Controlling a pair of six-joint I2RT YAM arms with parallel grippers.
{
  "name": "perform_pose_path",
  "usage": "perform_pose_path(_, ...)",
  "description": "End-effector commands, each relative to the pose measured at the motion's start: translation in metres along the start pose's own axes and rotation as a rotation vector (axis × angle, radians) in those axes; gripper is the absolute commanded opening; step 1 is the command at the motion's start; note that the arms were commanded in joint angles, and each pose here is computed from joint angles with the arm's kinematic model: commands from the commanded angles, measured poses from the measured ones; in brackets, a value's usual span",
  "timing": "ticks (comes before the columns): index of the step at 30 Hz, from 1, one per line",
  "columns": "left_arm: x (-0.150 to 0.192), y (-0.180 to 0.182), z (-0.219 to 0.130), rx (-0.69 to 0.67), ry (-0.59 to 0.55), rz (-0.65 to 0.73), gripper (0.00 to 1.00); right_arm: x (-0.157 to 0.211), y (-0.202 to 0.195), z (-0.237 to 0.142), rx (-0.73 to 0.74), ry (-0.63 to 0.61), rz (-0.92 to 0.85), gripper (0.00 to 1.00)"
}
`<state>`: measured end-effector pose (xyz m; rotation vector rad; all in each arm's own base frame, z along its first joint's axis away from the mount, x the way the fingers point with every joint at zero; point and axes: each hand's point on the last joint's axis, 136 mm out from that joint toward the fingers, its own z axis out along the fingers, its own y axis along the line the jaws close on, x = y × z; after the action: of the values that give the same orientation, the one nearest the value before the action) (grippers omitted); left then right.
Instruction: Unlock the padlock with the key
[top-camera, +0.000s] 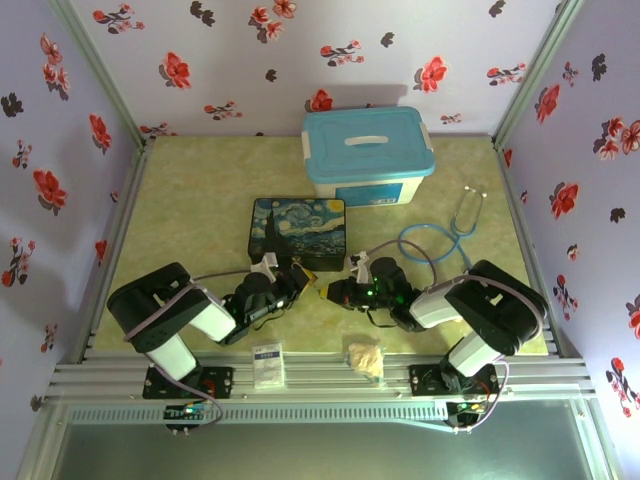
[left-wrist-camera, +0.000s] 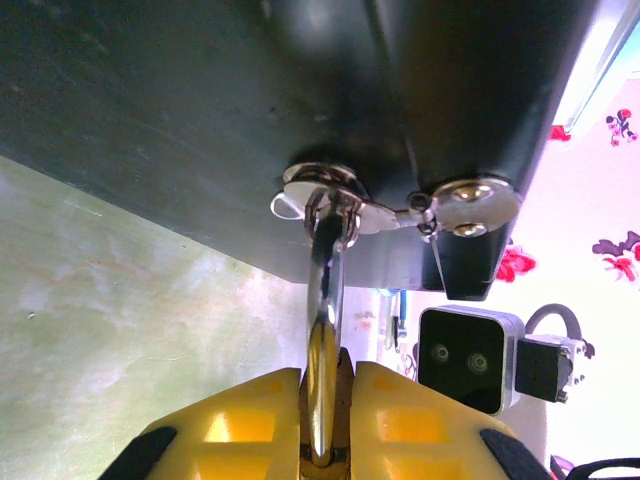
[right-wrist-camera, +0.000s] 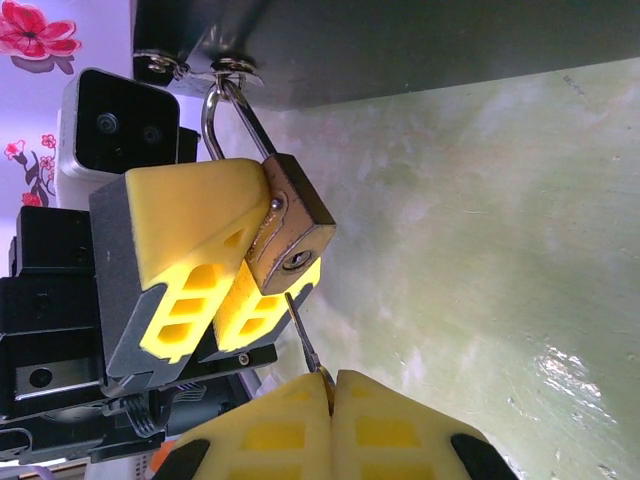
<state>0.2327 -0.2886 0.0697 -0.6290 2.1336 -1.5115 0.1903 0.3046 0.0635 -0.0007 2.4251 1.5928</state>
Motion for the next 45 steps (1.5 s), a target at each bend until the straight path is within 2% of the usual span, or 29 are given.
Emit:
perform_pose_path(1, -0.002, -0.031, -0.005, 0.116, 0.001, -0.001, 0.0, -0.007, 0.007, 0.001, -0.02, -0.007, -0.012, 0.0)
perform_pose_path(11, 0.001, -0.051, -0.007, 0.173, 0.019, -0.007, 0.0, -0.018, 0.007, 0.0, -0.023, -0.033, -0.016, 0.0)
perform_pose_path(17, 0.006, -0.044, -0.005, 0.155, 0.038, -0.013, 0.0, -0.024, 0.013, -0.001, -0.059, -0.046, -0.024, 0.0)
perform_pose_path(26, -0.002, -0.053, -0.001, 0.174, 0.006, 0.017, 0.0, -0.006, -0.008, -0.006, 0.019, 0.014, -0.002, 0.0)
perform_pose_path(30, 0.0, -0.061, 0.006, 0.192, 0.019, 0.024, 0.0, -0.003, 0.001, -0.008, -0.029, 0.022, -0.012, 0.0)
perform_pose_path(35, 0.001, -0.052, 0.006, 0.17, 0.027, 0.018, 0.0, -0.008, 0.011, -0.01, -0.064, 0.006, -0.026, 0.0)
perform_pose_path(45, 0.003, -0.048, 0.004, 0.159, 0.029, 0.025, 0.0, -0.012, 0.011, -0.018, -0.019, 0.003, -0.036, 0.0)
